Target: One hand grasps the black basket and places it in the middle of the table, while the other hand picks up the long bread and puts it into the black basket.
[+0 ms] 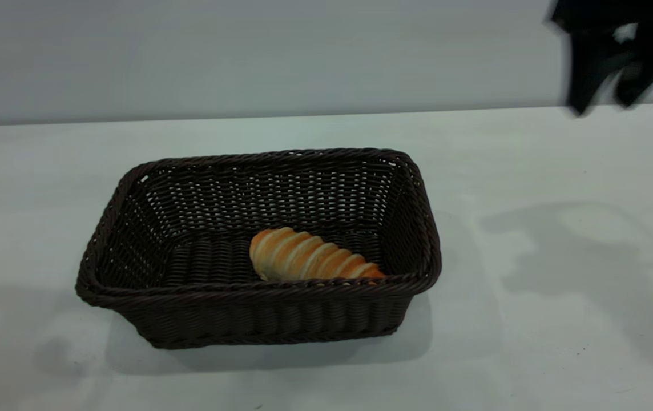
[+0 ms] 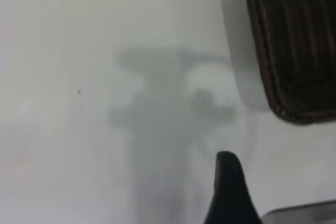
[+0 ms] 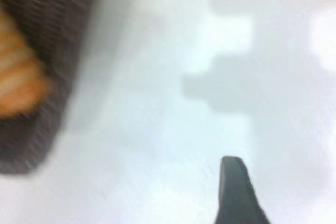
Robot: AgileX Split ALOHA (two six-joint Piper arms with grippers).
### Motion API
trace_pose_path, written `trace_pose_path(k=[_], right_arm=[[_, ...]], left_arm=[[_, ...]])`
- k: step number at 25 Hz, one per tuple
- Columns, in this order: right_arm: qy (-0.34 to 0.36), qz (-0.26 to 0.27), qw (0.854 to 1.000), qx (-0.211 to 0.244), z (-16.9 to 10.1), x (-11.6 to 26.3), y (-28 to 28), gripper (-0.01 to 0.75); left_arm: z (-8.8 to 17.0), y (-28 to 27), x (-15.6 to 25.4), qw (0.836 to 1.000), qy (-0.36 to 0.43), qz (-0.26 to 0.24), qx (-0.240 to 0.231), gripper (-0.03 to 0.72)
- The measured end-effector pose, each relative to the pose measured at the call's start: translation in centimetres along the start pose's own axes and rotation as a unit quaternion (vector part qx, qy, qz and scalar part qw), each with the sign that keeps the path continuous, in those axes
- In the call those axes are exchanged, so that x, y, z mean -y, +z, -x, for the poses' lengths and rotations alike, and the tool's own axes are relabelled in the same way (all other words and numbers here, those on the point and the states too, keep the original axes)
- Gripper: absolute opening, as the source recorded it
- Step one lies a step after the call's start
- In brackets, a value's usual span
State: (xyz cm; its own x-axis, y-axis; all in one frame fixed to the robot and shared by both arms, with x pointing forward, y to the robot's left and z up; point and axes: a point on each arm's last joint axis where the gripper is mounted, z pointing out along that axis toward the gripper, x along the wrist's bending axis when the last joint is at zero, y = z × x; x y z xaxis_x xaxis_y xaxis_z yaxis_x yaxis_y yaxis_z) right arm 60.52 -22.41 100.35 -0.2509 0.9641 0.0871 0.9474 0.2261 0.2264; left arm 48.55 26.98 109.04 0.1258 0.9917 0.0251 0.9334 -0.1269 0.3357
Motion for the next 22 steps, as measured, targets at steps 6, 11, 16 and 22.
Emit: trace_pose_path(k=[6,11,16,22], right_arm=[[0.015,-0.02,1.0,0.011,-0.2,3.7,-5.9,0.44],[0.015,0.013,1.0,0.013,-1.1,9.8,-10.1,0.44],[0.01,0.068,0.997,0.016,-1.9,16.3,-13.2,0.44],[-0.002,0.156,0.987,0.03,-2.5,23.4,-15.7,0.44]], left_arm=[[-0.1,-1.8,4.1,0.999,-0.006,0.032,0.0,0.567],[-0.1,-4.6,8.0,0.996,-0.008,0.088,0.001,0.567],[-0.2,-5.9,11.8,0.994,-0.009,0.113,0.001,0.567],[-0.2,-6.2,16.1,0.99,-0.01,0.14,0.001,0.567]])
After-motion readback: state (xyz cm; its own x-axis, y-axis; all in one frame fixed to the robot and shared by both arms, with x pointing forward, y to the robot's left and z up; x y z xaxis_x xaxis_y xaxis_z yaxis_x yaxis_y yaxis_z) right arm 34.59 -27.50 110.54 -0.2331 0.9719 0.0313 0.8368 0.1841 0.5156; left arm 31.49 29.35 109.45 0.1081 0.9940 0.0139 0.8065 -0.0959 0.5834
